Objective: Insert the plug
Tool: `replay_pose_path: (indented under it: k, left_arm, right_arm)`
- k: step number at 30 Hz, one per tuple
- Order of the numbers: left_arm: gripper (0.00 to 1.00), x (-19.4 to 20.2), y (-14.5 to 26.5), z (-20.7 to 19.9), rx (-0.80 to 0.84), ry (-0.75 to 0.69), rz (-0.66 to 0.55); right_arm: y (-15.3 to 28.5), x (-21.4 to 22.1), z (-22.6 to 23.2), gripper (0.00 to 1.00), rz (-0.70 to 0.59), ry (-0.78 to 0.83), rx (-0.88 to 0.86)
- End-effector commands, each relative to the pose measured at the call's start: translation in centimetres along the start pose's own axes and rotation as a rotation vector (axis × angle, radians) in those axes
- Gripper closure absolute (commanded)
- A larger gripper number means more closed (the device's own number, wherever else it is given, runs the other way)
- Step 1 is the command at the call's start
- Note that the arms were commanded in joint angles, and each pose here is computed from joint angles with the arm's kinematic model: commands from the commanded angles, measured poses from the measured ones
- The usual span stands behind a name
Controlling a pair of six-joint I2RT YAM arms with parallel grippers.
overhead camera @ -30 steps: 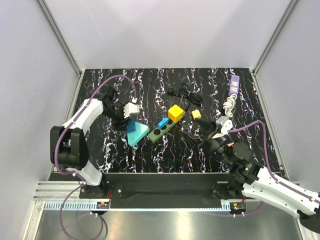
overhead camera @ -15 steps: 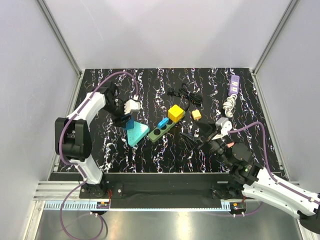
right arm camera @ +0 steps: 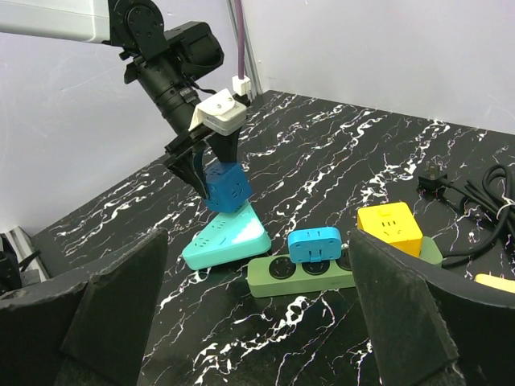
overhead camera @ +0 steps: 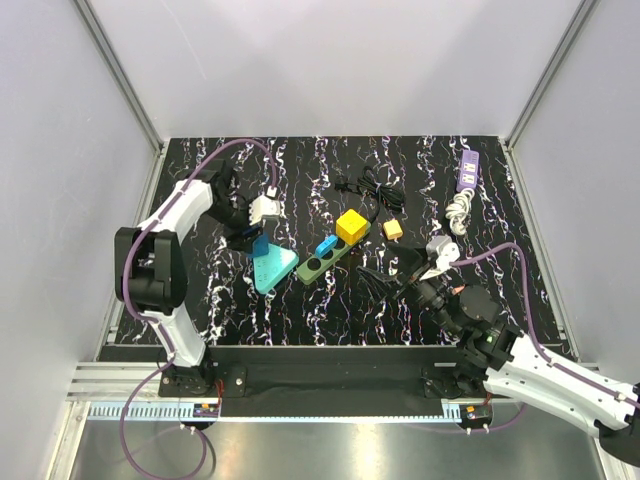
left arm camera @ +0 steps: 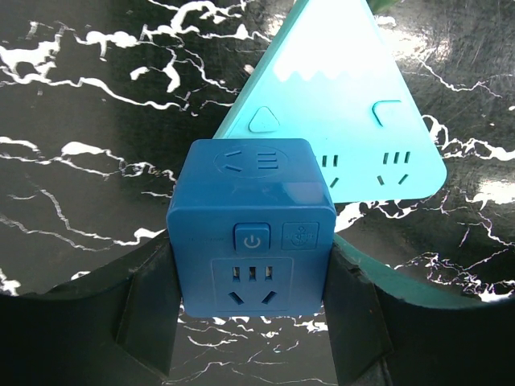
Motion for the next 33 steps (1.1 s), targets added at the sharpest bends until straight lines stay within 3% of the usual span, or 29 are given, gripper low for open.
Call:
replay_pose_path:
  k: [1, 13, 24, 33]
  left_arm:
    - [1.00, -0.6, 0.3, 0.6, -0.013, -0.018, -0.035]
    - [1.00, 0.7, -1.9, 0.4, 0.061, 0.034, -0.021]
    - [1.00, 2.0, -4.1, -0.5, 0.150, 0.060, 0.128]
    - [1.00, 2.8, -6.2, -1.3, 0.217, 0.094, 0.149]
  right_arm:
    - [-0.3, -0.6, 0.2, 0.00, -0.042, 0.004, -0.015]
    - [0.0, -0.8, 0.2, 0.00, -0.049, 0.001, -0.014]
    - [0.2, -0.6, -0.4, 0.00, -0.057, 0.013, 0.022]
    - [0.6, -0.6, -0.8, 0.00, -0.071, 0.016, 0.056]
Point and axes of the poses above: each gripper's point midway between its finger pads, its own y axis back along the fingers, its own z axis along the line the jaws close on, x = y × z, the point moved 8 cm from there along y, back along the fingers, and after that the axes turned 9 degrees about -y, right-handed, at the moved point
